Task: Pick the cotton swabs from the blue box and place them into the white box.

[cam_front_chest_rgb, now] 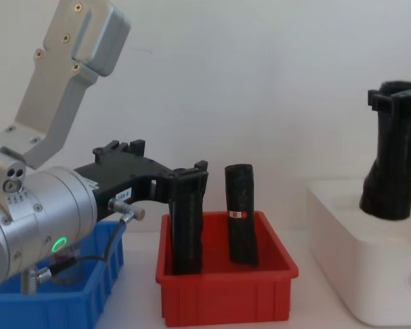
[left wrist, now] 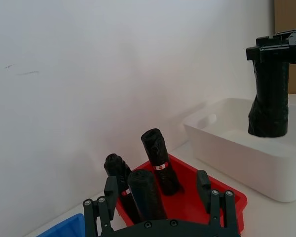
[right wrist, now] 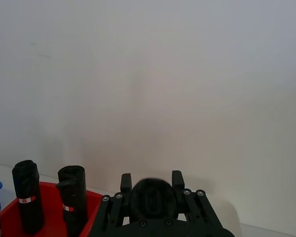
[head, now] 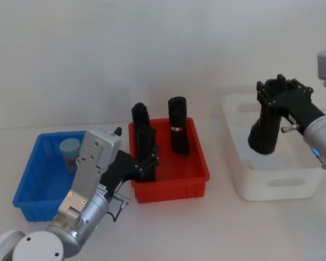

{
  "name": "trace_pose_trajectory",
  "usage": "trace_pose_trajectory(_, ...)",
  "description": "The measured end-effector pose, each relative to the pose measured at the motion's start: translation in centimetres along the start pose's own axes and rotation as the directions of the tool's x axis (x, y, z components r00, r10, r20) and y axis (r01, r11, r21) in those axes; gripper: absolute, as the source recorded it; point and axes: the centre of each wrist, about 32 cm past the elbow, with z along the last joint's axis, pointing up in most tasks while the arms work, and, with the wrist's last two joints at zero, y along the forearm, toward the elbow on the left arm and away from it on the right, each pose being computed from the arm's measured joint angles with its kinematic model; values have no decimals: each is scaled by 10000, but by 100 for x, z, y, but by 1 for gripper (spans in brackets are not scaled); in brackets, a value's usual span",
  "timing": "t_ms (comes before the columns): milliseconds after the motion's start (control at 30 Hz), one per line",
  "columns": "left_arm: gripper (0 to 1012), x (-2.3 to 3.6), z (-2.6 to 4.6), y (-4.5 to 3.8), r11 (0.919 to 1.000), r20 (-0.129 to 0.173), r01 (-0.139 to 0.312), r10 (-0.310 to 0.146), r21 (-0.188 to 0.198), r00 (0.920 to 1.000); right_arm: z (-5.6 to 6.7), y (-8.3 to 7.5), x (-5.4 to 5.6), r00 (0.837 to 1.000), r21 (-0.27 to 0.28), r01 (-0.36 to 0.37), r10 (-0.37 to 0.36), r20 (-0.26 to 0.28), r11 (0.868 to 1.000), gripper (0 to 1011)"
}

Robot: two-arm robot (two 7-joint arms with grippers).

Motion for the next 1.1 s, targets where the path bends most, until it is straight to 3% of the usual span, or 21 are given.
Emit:
trace_pose_trajectory(600,1004,0,0,0,10000,0,0,0,0,10000,-33,-34,43,9997,-157,236,-235,89,9996,987)
trace_pose_trajectory(1100,1004,0,0,0,10000,0,0,0,0,10000,-36,-40,52,9995,-167,282,-280,108,9995,1002)
